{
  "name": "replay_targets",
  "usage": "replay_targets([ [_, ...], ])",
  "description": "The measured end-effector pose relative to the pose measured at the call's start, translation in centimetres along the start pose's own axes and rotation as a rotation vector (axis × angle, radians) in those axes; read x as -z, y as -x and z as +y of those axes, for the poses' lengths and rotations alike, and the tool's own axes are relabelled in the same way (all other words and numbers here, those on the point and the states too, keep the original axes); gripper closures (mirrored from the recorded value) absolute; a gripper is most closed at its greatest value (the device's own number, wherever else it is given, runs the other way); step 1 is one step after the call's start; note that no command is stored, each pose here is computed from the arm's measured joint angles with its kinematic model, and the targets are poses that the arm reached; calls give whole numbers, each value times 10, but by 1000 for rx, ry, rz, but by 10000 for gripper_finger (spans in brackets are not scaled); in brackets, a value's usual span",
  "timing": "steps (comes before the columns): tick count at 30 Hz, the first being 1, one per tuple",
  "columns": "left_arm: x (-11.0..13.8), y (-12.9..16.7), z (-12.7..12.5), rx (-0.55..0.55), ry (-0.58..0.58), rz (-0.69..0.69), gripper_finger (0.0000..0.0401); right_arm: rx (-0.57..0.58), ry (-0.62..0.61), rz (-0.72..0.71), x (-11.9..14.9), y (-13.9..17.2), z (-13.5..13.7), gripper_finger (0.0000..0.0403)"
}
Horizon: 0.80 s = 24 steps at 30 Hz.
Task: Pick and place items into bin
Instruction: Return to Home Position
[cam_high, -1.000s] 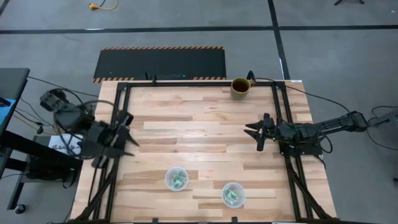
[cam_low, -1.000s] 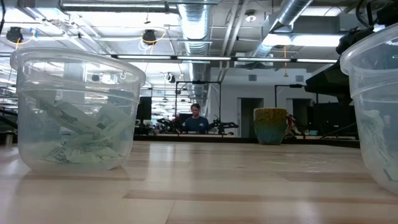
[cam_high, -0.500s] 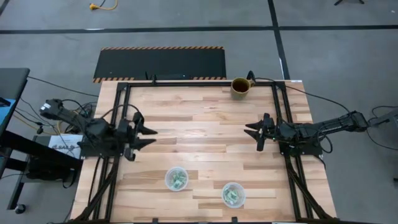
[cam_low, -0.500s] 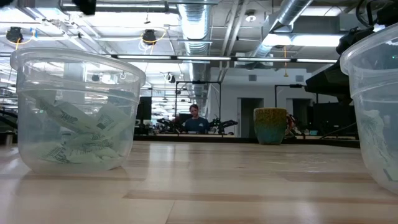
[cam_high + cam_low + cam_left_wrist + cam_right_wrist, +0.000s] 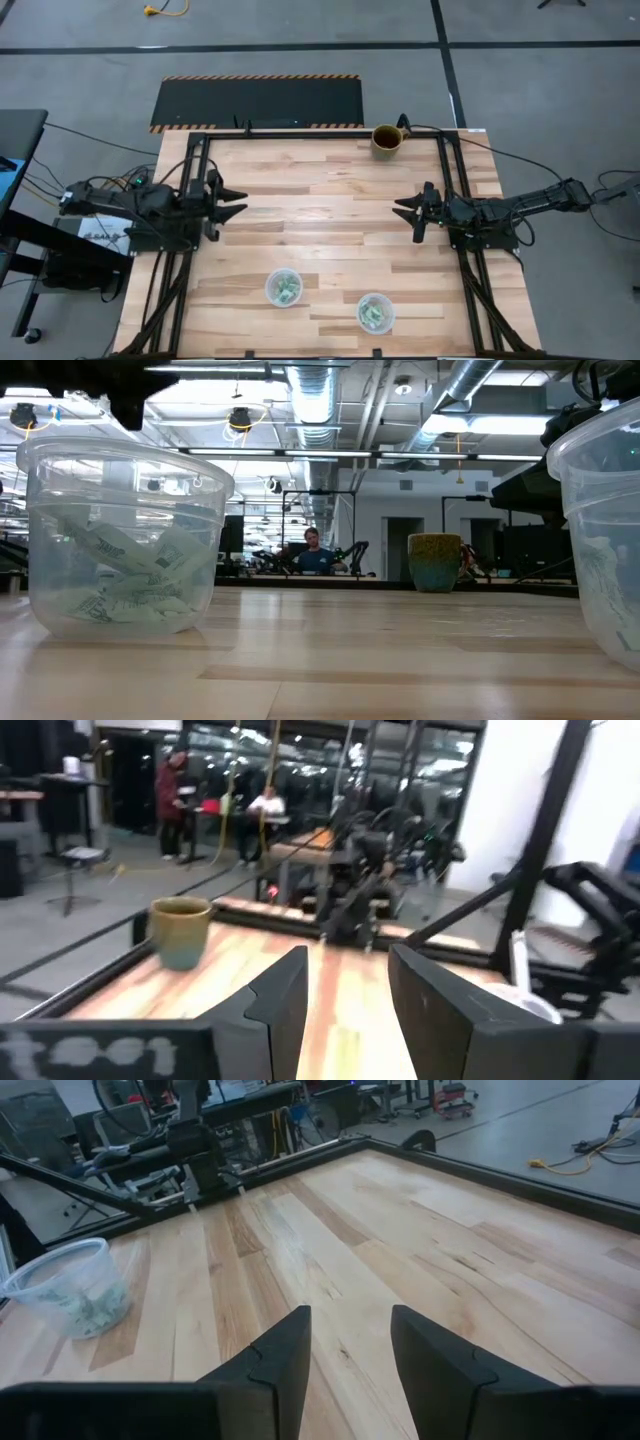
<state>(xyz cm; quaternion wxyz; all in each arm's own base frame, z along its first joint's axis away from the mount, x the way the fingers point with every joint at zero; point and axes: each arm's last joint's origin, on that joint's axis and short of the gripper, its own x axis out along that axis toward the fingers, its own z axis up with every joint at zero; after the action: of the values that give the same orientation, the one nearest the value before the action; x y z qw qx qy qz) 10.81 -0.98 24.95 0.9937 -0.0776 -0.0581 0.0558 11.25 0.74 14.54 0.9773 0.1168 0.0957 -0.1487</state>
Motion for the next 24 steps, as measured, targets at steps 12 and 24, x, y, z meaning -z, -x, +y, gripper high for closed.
replay_targets([
  [12,16,-2,14,-93,-6,31,271,0,0,0,0,0,0,270],
  [24,65,4,27,-139,109,-46,271,-1,0,-1,0,0,0,269],
])
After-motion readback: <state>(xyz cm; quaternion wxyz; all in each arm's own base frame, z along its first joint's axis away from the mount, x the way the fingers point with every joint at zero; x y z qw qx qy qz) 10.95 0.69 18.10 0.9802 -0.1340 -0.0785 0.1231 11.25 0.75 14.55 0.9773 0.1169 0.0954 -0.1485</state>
